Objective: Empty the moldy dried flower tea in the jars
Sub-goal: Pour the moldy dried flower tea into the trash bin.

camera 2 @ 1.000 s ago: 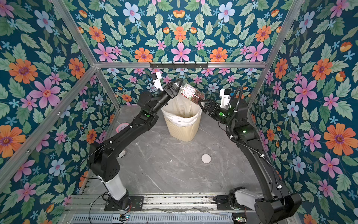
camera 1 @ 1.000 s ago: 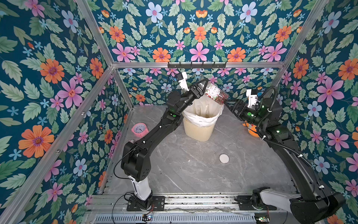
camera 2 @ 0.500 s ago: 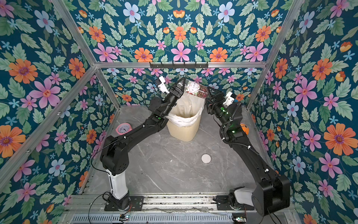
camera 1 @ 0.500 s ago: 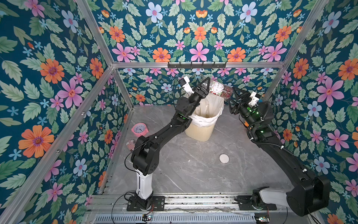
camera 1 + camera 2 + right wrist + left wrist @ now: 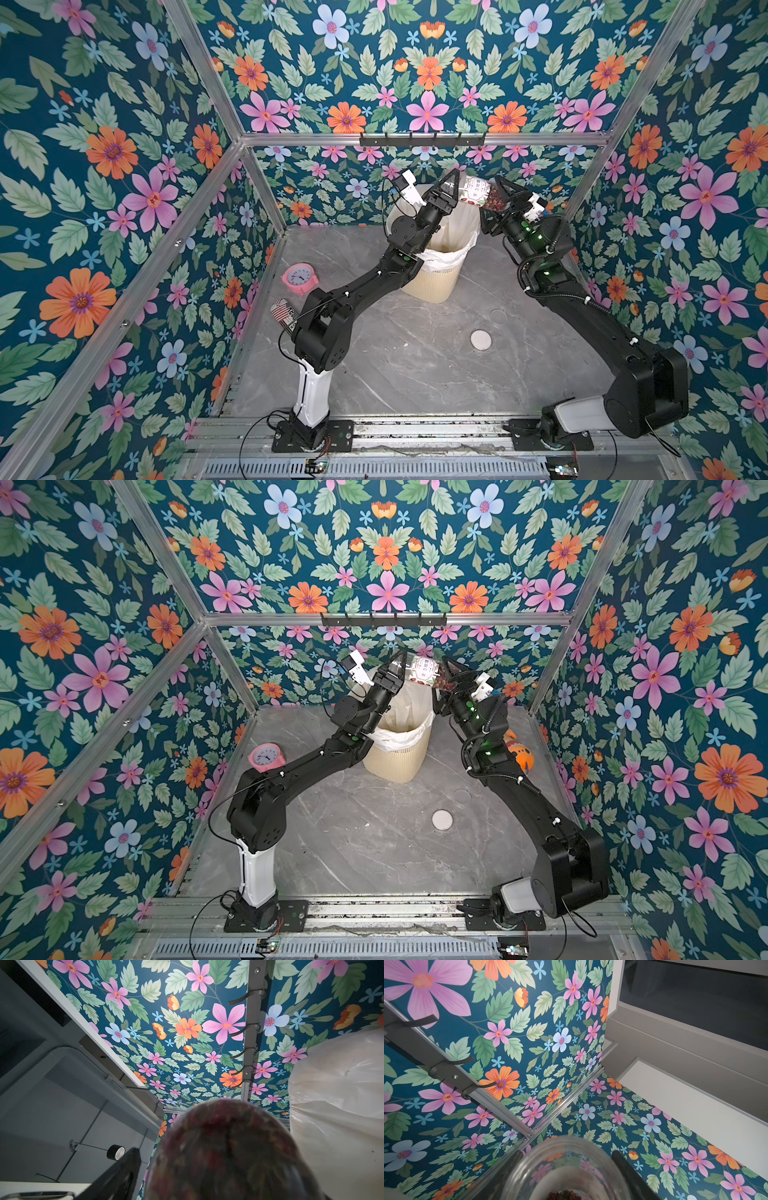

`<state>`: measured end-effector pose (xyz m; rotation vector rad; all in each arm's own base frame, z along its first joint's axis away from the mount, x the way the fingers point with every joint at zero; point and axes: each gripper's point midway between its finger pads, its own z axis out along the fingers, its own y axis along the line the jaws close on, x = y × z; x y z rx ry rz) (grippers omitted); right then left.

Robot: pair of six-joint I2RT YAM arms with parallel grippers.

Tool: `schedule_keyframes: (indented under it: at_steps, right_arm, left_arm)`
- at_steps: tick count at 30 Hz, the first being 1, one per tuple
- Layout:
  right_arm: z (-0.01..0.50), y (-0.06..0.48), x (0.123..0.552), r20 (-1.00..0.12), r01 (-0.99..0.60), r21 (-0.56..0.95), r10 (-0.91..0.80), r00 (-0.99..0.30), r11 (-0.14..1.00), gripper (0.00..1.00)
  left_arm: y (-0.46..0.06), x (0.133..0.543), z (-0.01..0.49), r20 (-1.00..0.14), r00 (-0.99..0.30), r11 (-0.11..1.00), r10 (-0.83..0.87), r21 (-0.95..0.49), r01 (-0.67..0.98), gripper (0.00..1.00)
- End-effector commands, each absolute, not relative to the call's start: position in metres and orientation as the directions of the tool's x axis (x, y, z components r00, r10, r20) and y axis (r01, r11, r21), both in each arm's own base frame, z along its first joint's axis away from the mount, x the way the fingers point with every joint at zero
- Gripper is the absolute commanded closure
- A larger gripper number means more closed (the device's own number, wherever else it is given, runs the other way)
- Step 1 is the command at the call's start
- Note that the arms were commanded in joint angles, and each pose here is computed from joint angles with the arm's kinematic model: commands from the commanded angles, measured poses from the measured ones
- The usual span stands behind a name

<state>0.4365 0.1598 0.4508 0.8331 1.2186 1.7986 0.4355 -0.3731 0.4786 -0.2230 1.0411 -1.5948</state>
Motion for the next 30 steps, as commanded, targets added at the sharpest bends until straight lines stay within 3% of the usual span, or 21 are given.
schedule_keyframes:
  at_steps: [1,9,19,23,26,30]
  right_arm:
    - [0.471,0.155,0.433,0.140,-0.289,0.907,0.867,-0.479,-0.306,0.08]
    - [0.462,0.152,0.440,0.160,-0.248,0.923,0.881,-0.446,-0.294,0.16]
    - [0.460,0.152,0.439,0.155,-0.242,0.928,0.885,-0.440,-0.283,0.43]
    - [0.461,0.151,0.439,0.146,-0.242,0.931,0.889,-0.434,-0.271,0.44]
    - [0.459,0.145,0.441,0.137,-0.238,0.939,0.904,-0.405,-0.249,0.43]
    - [0.447,0.133,0.450,0.146,-0.218,0.946,0.917,-0.370,-0.238,0.43]
  left_arm:
    - [-0.367,0.422,0.494,-0.370,-0.300,0.034,-0.879,-0.678,0.735,0.33]
    - [-0.373,0.410,0.491,-0.392,-0.296,0.041,-0.871,-0.658,0.752,0.33]
    - [-0.372,0.411,0.485,-0.386,-0.291,0.048,-0.875,-0.668,0.742,0.30]
    - [-0.371,0.410,0.483,-0.389,-0.293,0.052,-0.873,-0.673,0.737,0.22]
    - [-0.364,0.408,0.480,-0.396,-0.280,0.075,-0.874,-0.681,0.729,0.09]
    - [-0.354,0.406,0.477,-0.408,-0.275,0.090,-0.870,-0.680,0.727,0.04]
